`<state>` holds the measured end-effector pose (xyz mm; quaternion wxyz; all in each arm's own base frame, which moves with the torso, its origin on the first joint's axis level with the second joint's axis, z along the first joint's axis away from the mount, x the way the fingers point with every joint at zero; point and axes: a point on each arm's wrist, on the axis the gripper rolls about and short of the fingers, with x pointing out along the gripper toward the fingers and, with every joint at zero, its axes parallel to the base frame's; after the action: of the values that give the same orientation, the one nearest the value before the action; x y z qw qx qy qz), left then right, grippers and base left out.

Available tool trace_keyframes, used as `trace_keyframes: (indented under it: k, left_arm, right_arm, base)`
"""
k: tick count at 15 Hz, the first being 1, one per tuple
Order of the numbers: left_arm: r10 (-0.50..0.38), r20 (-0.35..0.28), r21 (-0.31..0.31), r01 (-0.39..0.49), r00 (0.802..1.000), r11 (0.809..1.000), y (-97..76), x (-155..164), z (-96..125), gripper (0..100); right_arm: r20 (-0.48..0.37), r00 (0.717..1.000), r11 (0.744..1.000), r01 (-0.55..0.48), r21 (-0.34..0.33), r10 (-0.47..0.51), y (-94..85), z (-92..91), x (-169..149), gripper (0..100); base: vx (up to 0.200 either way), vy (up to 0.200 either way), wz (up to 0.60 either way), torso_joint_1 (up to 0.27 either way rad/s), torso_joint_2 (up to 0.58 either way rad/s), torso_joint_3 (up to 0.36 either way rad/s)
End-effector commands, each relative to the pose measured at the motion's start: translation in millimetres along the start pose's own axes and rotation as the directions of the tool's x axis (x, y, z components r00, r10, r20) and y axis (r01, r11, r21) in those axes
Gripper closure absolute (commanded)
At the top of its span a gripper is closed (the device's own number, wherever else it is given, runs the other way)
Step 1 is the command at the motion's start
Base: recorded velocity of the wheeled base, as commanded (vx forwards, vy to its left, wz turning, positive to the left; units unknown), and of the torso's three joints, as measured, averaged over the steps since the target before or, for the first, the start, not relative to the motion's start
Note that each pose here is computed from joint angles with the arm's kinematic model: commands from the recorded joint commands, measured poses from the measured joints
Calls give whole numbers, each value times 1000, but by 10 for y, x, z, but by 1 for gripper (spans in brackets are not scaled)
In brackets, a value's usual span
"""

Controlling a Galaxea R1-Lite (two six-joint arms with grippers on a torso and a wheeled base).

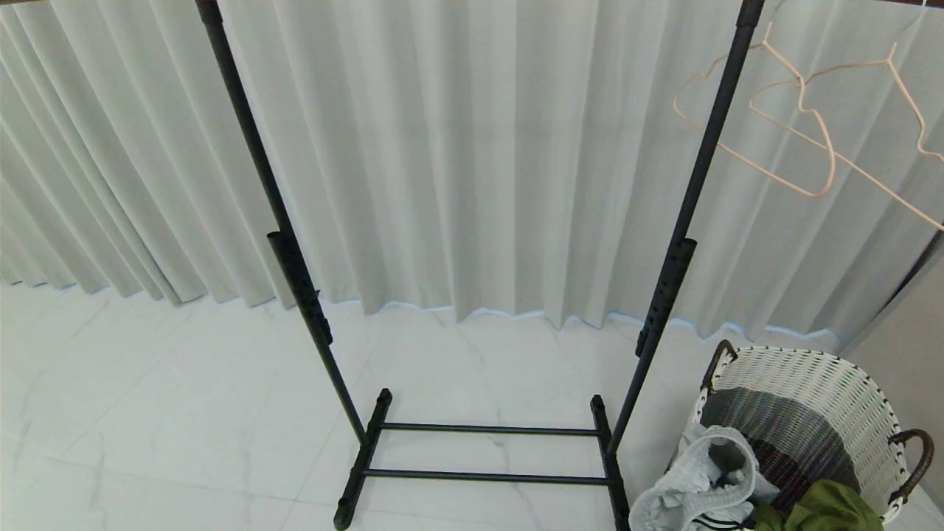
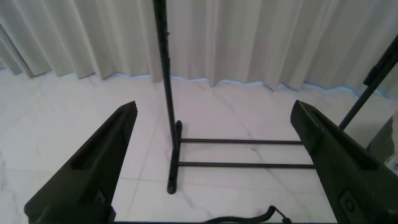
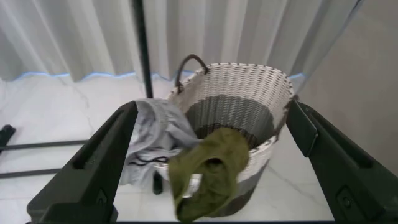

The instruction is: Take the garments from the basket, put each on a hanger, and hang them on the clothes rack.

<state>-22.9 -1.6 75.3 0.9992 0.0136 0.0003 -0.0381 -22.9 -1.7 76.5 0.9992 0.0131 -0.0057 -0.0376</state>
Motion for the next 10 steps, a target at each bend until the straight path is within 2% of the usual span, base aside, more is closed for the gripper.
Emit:
trace_keyframes:
  k: [1, 5, 10]
  left_arm:
    - [-1, 0, 0, 1, 1000, 1000, 0, 0, 0, 0]
    - [1, 0, 0, -1, 1000, 1000, 0, 0, 0, 0]
    - [-1, 0, 0, 1, 1000, 1000, 0, 0, 0, 0]
  right_arm:
    - [0, 1000, 1000, 0, 0, 0, 0, 0, 0, 0]
    - [0, 1000, 1000, 0, -6, 0, 0, 0, 0, 0]
    - [0, 1000, 1000, 0, -4, 0, 0, 0, 0, 0]
  base:
    - [0, -200, 0, 2, -2, -2]
    - [0, -200, 0, -1, 6, 4]
    - [0, 0, 0, 0, 0, 0]
